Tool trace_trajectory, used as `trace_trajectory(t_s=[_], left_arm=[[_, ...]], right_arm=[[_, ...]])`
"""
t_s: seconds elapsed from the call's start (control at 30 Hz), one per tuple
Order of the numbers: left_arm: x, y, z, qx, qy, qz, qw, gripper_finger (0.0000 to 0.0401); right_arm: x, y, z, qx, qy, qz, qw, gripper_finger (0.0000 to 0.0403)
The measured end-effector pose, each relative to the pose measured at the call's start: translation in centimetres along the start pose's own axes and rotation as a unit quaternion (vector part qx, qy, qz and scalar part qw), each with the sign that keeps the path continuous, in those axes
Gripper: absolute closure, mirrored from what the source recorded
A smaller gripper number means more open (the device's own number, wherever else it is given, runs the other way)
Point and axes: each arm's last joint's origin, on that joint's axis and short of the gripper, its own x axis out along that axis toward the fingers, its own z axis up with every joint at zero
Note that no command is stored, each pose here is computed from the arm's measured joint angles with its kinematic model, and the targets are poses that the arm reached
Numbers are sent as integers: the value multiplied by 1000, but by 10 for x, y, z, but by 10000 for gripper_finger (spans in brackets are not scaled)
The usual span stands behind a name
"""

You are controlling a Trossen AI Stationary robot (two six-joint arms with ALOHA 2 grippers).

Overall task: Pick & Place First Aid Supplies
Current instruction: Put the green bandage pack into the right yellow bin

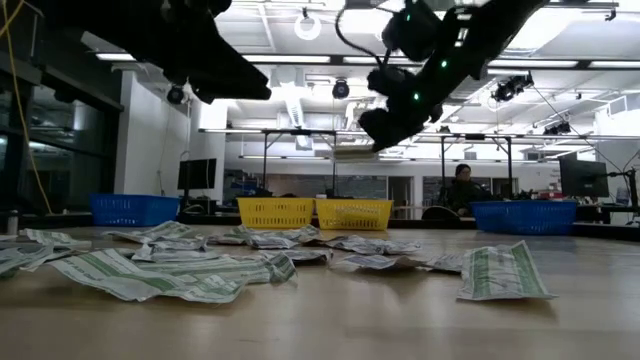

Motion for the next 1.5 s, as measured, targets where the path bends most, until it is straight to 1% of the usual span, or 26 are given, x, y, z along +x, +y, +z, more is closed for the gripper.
trace_trajectory(t_s=[0.13,0.2,0.3,0.37,0.47,0.57,0.63,0.7,0.77,0.83,0.9,1.03,1.2,1.33,1.5], left_arm=[[0,1,-1,20,7,8,1000,229],[0,2,-1,35,5,24,999,229],[0,5,-1,61,5,58,996,229],[2,11,0,75,7,69,995,229],[4,28,2,76,11,57,995,229],[5,48,6,59,4,34,998,229],[4,63,7,54,8,31,998,229],[3,76,9,47,6,30,998,229],[2,88,7,37,9,10,999,229],[1,96,0,32,1,-21,999,229],[-2,103,-13,24,-14,-32,999,229],[-12,113,-40,-10,-72,-18,997,229],[-30,110,-67,-24,-140,-12,990,229],[-43,107,-74,-15,-196,-9,980,229],[-46,106,-80,-17,-194,-9,981,229]], right_arm=[[22,-33,-4,10,20,4,1000,403],[29,-46,-5,17,23,17,999,403],[37,-60,-6,34,19,35,999,403],[41,-65,-7,37,13,48,998,403],[50,-68,-10,32,8,61,998,403],[59,-67,-14,20,9,65,998,403],[64,-69,-17,15,7,70,997,403],[67,-72,-17,19,3,73,997,403],[68,-76,-18,24,-1,79,997,403],[70,-80,-19,27,0,84,996,403],[71,-82,-20,29,2,89,996,403],[71,-84,-21,36,0,111,993,403],[71,-83,-23,33,9,116,993,403],[71,-83,-26,35,27,121,992,403],[71,-82,-29,37,40,126,990,403]])
